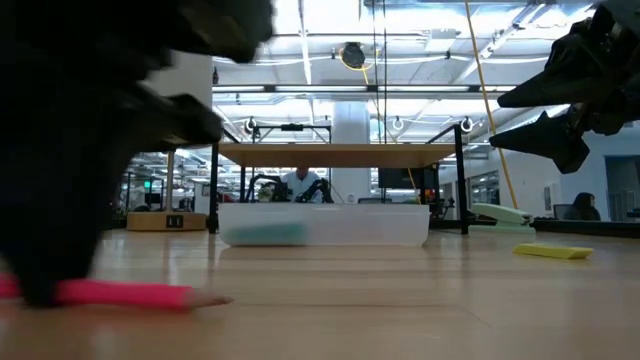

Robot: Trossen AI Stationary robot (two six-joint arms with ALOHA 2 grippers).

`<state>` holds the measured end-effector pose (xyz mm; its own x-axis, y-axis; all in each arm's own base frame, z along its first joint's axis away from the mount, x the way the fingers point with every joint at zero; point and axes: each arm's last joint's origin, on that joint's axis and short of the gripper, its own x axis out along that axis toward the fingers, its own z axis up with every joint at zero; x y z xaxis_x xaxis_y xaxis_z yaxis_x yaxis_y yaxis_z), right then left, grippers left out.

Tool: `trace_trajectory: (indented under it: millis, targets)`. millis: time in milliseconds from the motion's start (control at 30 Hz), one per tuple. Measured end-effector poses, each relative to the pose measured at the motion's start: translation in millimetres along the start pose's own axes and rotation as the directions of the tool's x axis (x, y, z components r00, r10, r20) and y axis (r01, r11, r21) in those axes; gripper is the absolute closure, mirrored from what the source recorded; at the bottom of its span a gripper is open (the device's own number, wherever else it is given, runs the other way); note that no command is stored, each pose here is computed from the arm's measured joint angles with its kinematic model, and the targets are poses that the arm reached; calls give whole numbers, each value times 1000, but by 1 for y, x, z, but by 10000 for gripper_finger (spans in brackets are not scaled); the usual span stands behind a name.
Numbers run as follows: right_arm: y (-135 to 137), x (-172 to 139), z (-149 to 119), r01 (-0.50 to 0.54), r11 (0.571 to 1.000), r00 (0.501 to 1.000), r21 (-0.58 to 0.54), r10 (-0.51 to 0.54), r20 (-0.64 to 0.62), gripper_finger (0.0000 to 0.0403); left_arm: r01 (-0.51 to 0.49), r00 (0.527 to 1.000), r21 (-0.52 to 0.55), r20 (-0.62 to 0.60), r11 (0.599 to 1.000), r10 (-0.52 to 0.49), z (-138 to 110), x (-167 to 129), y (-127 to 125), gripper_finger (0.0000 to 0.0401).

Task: Pack school essentials
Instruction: Put the pink pencil into the violet supply box

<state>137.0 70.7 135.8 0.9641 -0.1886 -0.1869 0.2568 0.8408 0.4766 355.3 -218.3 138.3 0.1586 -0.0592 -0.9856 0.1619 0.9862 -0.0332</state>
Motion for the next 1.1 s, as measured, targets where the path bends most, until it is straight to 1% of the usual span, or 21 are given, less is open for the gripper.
trace_trajectory:
  millis: [100,133,167,200,300,433,567,833,967,1033,1100]
  targets:
    - [0,0,0,0,1000,1000,-5,0,0,126,-1,1000,4,14,1000,1,8,-5,17,391]
    - [0,0,0,0,1000,1000,-8,0,0,126,-18,1000,6,22,1000,18,10,-9,23,391]
    - [0,0,0,1,1000,1000,-12,-1,0,126,-57,998,7,33,998,57,12,-12,30,390]
    - [0,0,0,0,1000,1000,-14,0,0,126,-66,997,1,43,998,66,15,-17,37,388]
    - [0,0,0,2,1000,1000,-32,-2,-2,126,-104,986,-21,133,994,105,28,-43,54,381]
    - [-1,0,0,4,999,1000,-35,-4,-4,126,-125,976,-35,178,992,129,35,-67,83,385]
    - [-1,0,-1,4,999,1000,-37,-4,-8,126,-149,968,-62,195,987,158,40,-79,121,396]
    - [-1,0,-1,8,999,1000,-51,-9,-14,126,-186,962,-96,183,978,201,41,-82,182,401]
    - [-1,0,-1,8,999,1000,-52,-9,-14,126,-181,966,-127,166,975,200,39,-82,197,395]
    - [-1,0,-2,8,998,1000,-57,-9,-15,126,-145,973,-130,163,981,166,39,-82,197,389]
    - [-1,0,-2,9,998,1000,-65,-9,-15,126,-101,980,-124,159,987,121,38,-81,191,382]
